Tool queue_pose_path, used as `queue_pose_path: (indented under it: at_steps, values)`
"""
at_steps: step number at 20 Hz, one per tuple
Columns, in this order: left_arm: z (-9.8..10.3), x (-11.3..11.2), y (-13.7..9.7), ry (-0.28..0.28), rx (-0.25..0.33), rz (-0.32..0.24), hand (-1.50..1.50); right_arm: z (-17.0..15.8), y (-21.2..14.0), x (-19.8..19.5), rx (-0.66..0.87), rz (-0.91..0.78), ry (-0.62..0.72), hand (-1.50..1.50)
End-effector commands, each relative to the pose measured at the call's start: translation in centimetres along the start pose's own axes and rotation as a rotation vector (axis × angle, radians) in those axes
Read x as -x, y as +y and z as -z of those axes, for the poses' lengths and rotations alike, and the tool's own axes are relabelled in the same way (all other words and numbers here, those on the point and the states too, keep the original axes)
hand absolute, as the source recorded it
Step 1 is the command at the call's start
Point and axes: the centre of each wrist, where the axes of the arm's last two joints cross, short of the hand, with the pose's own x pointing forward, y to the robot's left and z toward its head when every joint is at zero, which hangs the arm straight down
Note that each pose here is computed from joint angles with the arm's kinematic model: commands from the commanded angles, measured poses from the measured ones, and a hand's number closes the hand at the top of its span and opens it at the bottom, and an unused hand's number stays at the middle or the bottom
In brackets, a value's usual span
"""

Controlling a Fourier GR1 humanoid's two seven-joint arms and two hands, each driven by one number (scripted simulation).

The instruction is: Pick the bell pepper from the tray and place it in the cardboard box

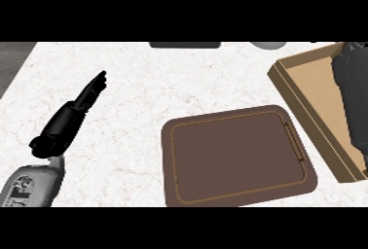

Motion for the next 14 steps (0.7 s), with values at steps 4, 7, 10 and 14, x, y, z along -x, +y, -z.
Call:
queue_pose_path:
  at_steps: [4,7,10,14]
  values:
    - [0.9,-0.6,-0.5,-0.009,0.0,-0.007,0.0,4.0,-2.3,6.2,-0.119,-0.152,0.076,1.5]
    - [-0.3,0.2,-0.4,0.015,0.008,0.001,0.0,3.6,-0.1,9.2,-0.318,-0.19,0.152,1.5]
    - [-0.1,-0.4,0.7,-0.002,0.011,-0.004,0.0,4.3,-0.8,11.4,-0.41,-0.194,0.192,1.5]
    - [-1.1,-1.1,-0.7,-0.022,0.029,-0.008,0.0,4.4,-1.1,16.4,-0.511,-0.211,0.191,1.5]
